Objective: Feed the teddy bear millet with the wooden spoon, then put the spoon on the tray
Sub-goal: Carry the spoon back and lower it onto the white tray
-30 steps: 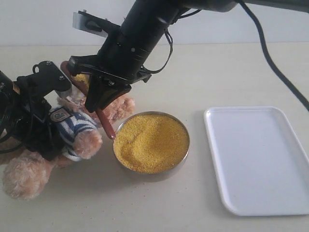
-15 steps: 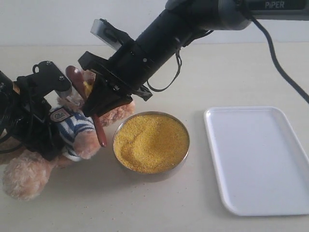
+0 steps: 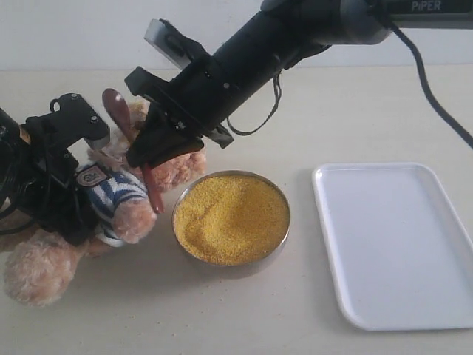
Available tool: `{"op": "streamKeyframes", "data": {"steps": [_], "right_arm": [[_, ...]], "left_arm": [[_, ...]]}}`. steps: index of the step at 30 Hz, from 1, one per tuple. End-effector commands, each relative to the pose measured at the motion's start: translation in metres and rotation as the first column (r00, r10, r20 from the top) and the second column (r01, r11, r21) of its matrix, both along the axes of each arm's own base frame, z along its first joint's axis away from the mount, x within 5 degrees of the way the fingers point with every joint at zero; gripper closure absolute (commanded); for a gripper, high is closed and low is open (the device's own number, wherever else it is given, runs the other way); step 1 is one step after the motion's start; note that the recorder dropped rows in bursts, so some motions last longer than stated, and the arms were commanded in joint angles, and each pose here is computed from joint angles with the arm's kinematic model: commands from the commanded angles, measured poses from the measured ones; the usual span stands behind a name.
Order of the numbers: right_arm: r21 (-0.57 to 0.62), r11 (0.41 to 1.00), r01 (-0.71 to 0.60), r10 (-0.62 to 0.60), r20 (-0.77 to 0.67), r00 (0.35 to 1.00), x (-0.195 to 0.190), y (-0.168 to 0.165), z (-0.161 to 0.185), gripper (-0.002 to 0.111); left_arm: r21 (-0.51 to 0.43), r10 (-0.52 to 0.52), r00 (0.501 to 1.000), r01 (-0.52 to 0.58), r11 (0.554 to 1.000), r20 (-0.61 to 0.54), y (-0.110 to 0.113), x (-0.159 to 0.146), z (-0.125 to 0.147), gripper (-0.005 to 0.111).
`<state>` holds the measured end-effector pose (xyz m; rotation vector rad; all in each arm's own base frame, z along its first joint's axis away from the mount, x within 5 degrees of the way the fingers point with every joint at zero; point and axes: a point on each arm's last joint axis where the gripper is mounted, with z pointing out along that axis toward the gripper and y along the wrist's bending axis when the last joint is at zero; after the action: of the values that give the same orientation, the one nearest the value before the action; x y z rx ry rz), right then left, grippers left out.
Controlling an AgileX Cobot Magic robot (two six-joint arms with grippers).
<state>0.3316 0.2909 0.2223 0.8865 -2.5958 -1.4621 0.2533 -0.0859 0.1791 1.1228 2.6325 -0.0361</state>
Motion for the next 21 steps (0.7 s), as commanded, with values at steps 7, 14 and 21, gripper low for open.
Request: {"op": "streamKeyframes", "data": {"steps": [7,14,21], "right_arm": [[-0.556,0.810,0.186,0.160,0.514,0.843,-0.013,-0.095,0.089,0.109],[-0.695,0.614,0.374,-0.235,0.291,0.927,-0.018,-0.196,-0.023,0.109],[-0.733,0.501,0.460,-0.278,0.368,0.888,-0.043,-0.215,-0.076,0.109]], "left_arm": [[-0.026,0.193,0.980,-0.193,0.981,0.040,0.003,0.005,0.003,0.103],[0.000,0.601,0.798,-0.601,0.799,0.036,0.030,0.013,-0.006,0.103],[0.021,0.667,0.744,-0.667,0.745,-0.018,0.034,0.016,-0.020,0.103]]}}
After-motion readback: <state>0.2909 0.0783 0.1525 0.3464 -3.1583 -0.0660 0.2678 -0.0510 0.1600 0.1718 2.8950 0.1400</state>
